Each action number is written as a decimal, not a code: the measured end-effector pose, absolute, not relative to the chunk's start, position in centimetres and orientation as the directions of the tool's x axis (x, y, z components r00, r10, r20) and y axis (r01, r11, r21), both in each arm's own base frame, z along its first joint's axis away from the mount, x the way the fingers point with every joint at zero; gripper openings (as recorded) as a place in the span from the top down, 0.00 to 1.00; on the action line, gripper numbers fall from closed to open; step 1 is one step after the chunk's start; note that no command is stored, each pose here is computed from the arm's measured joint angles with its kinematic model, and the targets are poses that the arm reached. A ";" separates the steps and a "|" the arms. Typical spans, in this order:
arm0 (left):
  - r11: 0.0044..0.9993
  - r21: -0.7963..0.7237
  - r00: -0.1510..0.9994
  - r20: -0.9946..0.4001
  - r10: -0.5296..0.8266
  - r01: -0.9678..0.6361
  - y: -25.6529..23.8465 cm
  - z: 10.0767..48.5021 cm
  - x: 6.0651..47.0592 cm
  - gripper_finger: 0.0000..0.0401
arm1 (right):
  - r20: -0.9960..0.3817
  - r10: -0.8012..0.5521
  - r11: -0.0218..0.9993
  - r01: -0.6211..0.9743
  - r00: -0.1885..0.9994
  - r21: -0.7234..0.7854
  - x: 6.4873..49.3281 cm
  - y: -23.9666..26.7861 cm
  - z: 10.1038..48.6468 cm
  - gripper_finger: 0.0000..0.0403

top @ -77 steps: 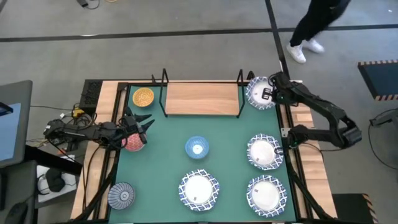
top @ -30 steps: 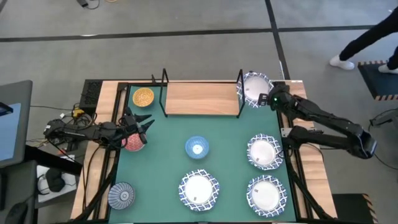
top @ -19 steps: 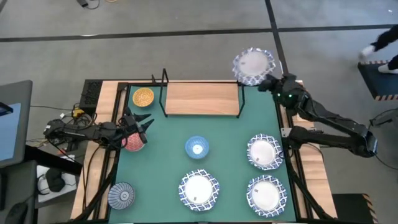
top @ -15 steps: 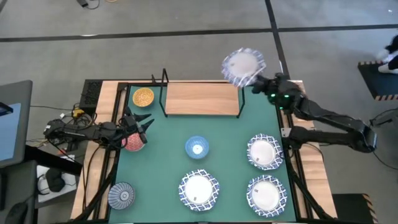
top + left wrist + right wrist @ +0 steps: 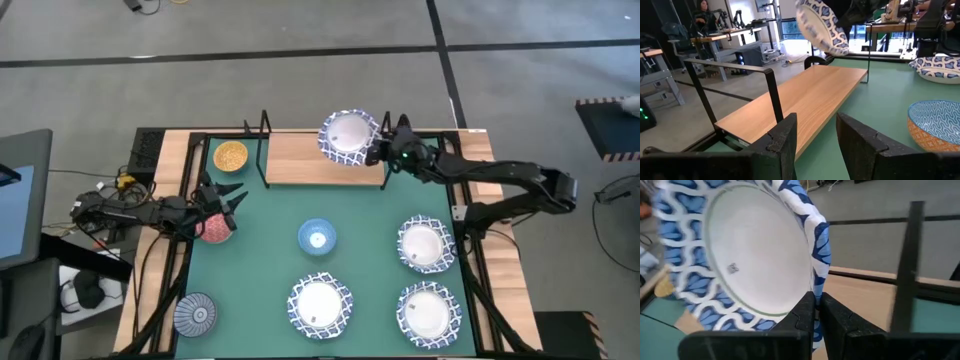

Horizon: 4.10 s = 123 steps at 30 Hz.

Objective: Place and stack bowls onto a shelf
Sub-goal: Put the white patterned bowl on the shelf, then stack the white patterned bowl on top of the white patterned bowl on the shelf

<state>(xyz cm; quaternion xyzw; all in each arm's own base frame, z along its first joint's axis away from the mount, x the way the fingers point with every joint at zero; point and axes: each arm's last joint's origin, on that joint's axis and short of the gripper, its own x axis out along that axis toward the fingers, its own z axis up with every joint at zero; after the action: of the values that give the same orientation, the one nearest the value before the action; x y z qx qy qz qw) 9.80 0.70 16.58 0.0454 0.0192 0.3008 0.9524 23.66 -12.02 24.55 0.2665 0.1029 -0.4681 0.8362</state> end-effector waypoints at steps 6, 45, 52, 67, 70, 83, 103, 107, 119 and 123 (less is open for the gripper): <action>0.815 0.101 0.819 -0.009 0.574 -0.571 0.7 16.6 9.8 0.69 | -0.506 -0.671 0.466 0.839 0.542 0.280 25.7 -11.4 24.1 0.88; 0.811 0.112 0.812 -0.052 0.581 -0.574 0.7 16.1 10.1 0.69 | -0.350 -0.683 0.697 0.715 0.642 -0.049 30.2 -6.6 25.9 0.61; 0.811 0.106 0.812 -0.051 0.582 -0.575 0.7 16.1 10.1 0.69 | -0.477 -0.602 0.750 0.658 0.641 -0.063 34.2 -7.5 23.0 0.66; 0.801 0.108 0.801 -0.051 0.596 -0.589 0.7 16.1 10.1 0.69 | -0.746 -0.484 0.790 0.595 0.457 -0.147 34.8 -3.2 22.5 0.69; 0.801 0.108 0.801 -0.051 0.596 -0.589 0.7 16.1 10.1 0.69 | -0.766 -0.472 0.781 0.611 0.436 -0.133 33.1 -1.4 24.1 0.69; 0.819 0.100 0.817 -0.066 0.572 -0.565 0.6 16.0 10.3 0.69 | -0.988 -0.070 0.781 0.623 0.139 0.033 26.1 5.6 24.5 0.69; 0.815 0.134 0.817 -0.054 0.574 -0.563 0.6 16.1 10.3 0.69 | -0.999 -0.004 0.473 0.880 -0.034 -0.032 23.2 4.2 17.8 0.50; 0.816 0.133 0.818 -0.054 0.573 -0.563 0.6 16.1 10.3 0.69 | -1.000 0.003 0.475 0.880 0.002 0.003 23.5 4.3 17.6 0.60; 0.817 0.117 0.818 -0.054 0.573 -0.565 0.6 16.1 10.3 0.69 | -1.000 0.008 0.482 0.876 -0.011 -0.006 23.4 4.3 17.6 0.91; 0.817 0.116 0.818 -0.054 0.573 -0.565 0.6 16.1 10.3 0.69 | -0.997 0.078 0.510 0.859 0.012 0.050 23.9 4.6 18.2 0.96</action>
<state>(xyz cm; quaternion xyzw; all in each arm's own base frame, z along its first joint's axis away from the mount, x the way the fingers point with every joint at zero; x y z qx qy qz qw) 10.27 0.64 16.13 0.0475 0.0431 0.2986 0.9522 23.88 4.63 18.22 0.3751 0.6242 -0.3230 0.6044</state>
